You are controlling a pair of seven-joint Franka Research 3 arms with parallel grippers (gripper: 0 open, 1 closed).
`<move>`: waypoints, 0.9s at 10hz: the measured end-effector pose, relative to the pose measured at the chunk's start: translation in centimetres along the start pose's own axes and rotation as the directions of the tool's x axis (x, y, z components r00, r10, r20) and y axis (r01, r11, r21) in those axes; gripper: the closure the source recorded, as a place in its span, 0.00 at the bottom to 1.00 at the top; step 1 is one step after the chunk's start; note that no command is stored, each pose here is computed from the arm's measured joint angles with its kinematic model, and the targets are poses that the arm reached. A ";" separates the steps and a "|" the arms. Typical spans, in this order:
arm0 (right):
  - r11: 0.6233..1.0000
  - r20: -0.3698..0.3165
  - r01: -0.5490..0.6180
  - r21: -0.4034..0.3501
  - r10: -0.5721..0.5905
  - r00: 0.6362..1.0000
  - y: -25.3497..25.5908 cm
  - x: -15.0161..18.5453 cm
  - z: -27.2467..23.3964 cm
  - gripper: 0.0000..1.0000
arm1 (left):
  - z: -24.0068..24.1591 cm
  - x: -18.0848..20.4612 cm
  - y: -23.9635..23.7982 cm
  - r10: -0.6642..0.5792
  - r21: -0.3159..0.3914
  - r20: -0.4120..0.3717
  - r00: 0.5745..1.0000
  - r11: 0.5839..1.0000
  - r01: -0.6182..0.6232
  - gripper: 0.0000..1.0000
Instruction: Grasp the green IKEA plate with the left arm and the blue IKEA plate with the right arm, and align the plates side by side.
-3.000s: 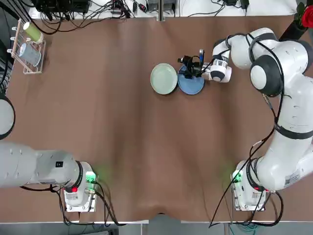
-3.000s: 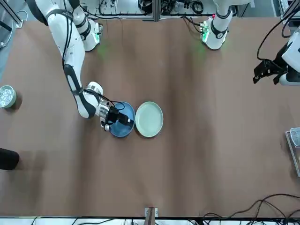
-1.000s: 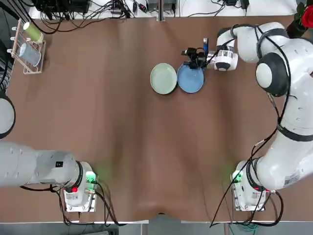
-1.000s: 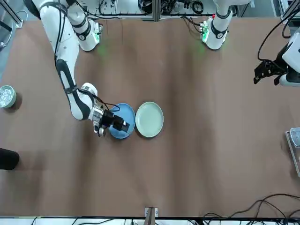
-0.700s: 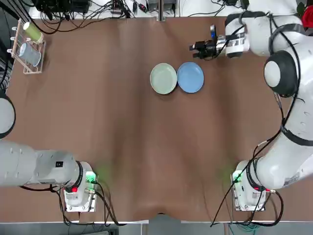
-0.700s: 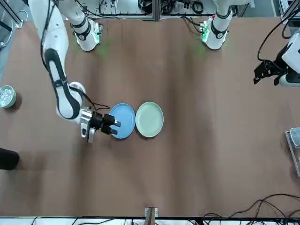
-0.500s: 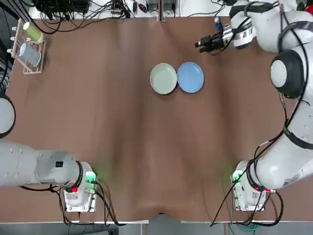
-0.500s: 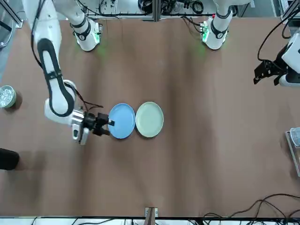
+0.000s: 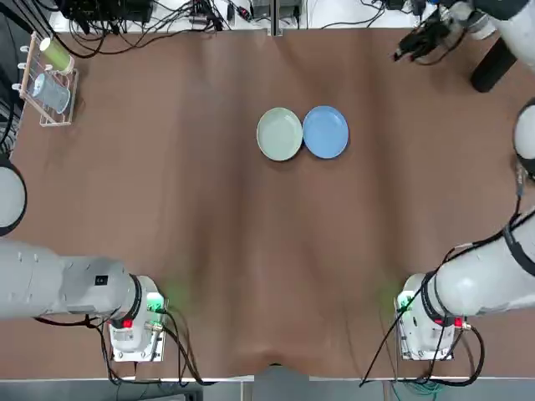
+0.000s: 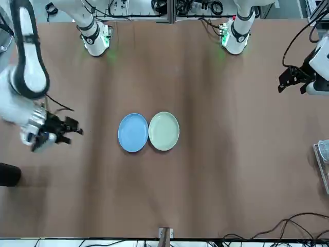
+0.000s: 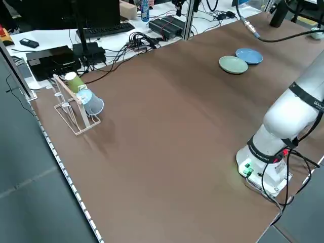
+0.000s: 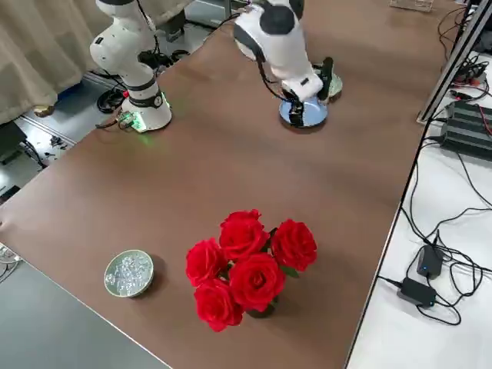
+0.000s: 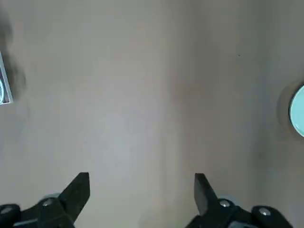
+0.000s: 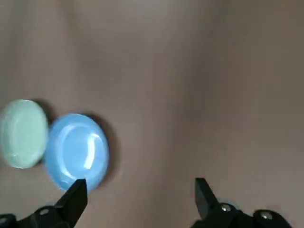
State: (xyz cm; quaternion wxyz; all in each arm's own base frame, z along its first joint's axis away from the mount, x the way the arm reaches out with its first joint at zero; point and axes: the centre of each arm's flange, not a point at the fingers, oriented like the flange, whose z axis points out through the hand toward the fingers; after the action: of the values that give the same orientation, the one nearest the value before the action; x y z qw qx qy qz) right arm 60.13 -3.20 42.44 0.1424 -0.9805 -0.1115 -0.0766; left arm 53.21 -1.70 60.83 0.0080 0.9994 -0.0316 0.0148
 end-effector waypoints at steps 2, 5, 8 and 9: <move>0.986 0.023 -0.047 -0.157 0.051 0.998 0.7 -1.2 -5.9 0.00 | 0.0 0.0 0.0 0.001 0.000 0.000 1.000 1.000 -0.001 0.03; 0.964 0.079 -0.169 -0.207 0.189 0.979 -0.8 -1.4 -14.3 0.00 | 0.0 0.0 0.0 0.001 0.000 -0.001 1.000 1.000 -0.001 0.03; 0.958 0.044 -0.185 -0.221 0.200 0.979 -2.7 -0.6 -20.4 0.00 | 0.0 0.0 0.0 0.000 0.000 -0.001 1.000 1.000 0.000 0.03; 0.947 0.021 -0.232 -0.222 0.243 0.970 -3.8 -0.5 -21.4 0.00 | 0.0 0.0 0.0 0.000 0.000 -0.001 1.000 1.000 0.000 0.03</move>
State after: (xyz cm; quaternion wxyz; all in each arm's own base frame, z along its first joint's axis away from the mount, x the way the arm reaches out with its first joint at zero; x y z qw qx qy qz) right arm 56.22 -6.04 63.65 0.0394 -0.9980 0.0129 -0.0472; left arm 53.24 -1.71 60.85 0.0080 0.9993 -0.0317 0.0151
